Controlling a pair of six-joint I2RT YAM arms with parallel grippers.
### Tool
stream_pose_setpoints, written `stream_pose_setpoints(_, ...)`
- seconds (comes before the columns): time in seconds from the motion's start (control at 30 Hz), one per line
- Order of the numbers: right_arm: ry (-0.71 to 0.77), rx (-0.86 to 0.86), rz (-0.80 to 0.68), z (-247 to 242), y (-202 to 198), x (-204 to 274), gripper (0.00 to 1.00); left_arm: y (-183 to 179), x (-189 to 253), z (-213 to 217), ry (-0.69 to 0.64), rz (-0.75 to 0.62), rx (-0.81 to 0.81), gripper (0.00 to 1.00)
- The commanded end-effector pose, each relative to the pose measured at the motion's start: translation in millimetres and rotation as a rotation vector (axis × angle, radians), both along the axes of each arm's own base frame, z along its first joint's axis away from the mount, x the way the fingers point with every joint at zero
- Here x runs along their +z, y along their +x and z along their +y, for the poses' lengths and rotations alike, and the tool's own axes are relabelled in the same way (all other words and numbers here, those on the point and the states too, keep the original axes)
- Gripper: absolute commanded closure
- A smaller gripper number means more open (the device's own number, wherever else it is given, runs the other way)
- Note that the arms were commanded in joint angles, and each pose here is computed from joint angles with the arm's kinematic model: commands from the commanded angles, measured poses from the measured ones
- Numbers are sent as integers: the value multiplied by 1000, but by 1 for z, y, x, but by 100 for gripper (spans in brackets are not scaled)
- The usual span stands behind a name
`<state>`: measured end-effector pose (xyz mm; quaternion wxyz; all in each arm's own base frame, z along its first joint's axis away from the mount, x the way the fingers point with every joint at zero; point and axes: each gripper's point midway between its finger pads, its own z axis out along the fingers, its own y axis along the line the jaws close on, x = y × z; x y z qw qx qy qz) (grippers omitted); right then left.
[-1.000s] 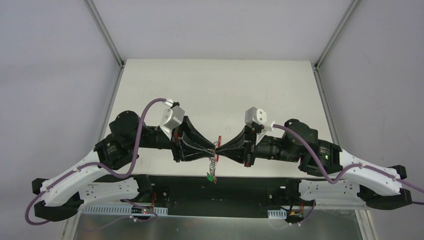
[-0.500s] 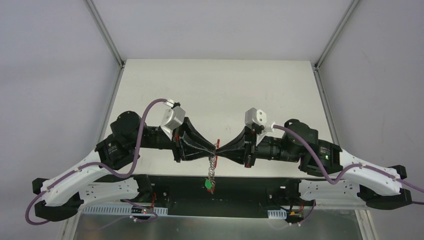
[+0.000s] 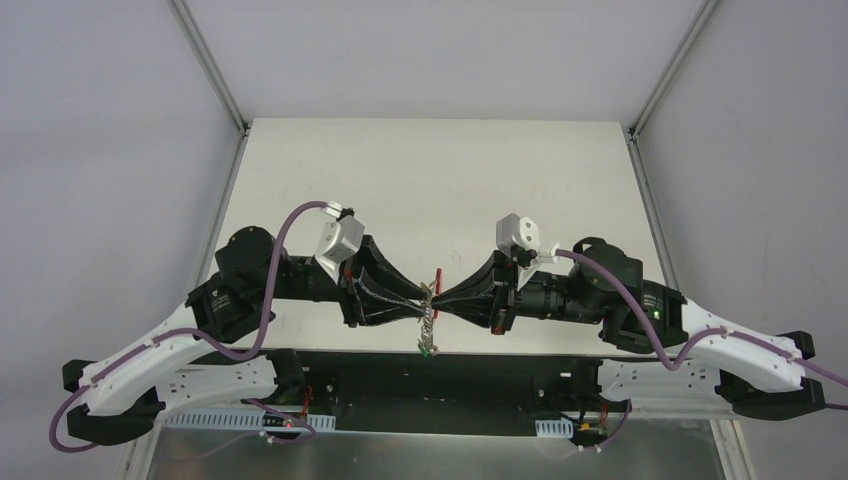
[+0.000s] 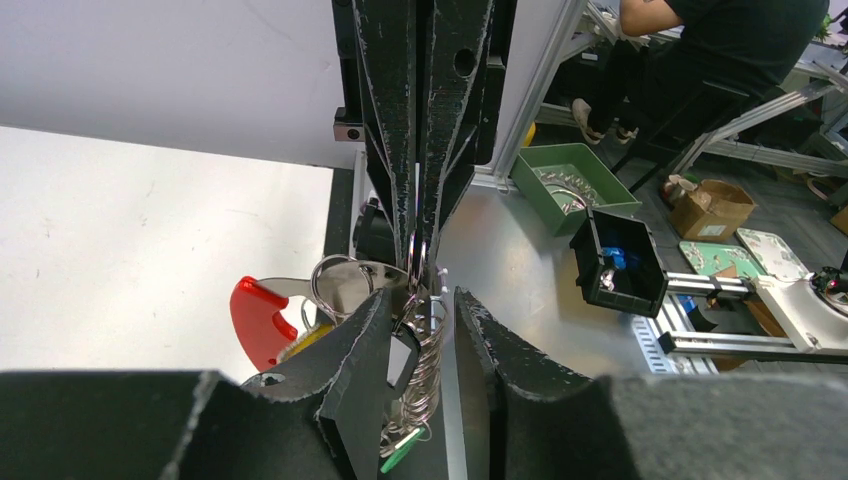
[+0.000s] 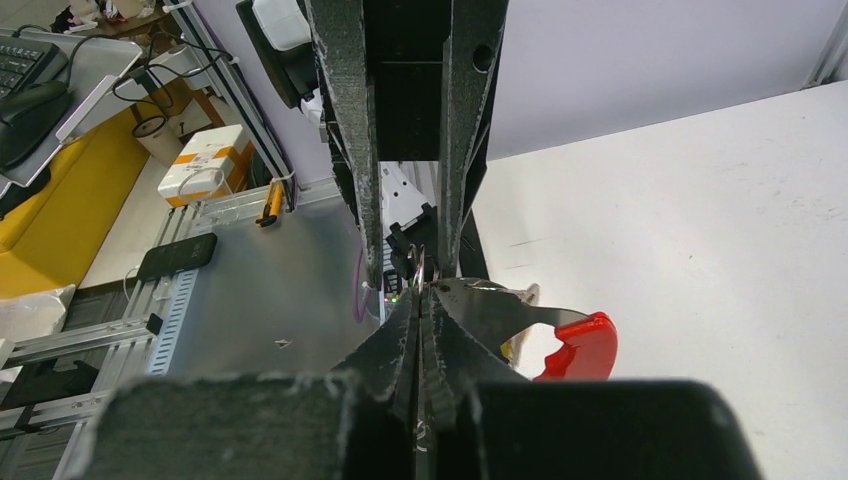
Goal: Put the keys on the keyring
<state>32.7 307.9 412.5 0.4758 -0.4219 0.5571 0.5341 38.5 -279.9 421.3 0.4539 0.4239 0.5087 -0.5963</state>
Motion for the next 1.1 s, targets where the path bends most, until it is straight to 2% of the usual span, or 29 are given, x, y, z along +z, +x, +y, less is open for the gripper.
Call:
stream_pose_setpoints(0.0, 133, 23, -31, -6, -6, 43, 100, -3, 11, 4, -42, -25, 5, 72)
stream_pose_setpoints(0.47, 123, 17, -32, -3, -4, 40, 100, -3, 16, 0, -41, -33, -14, 77)
stream_pose_setpoints(0.73, 123, 15, -34, -4, -4, 40, 100, -2, 16, -1, -41, -30, -7, 100)
stream_pose_setpoints(1.07, 71, -6, -34, -4, 0, 26, 100, 13, 21, -5, -31, 16, 71, 100)
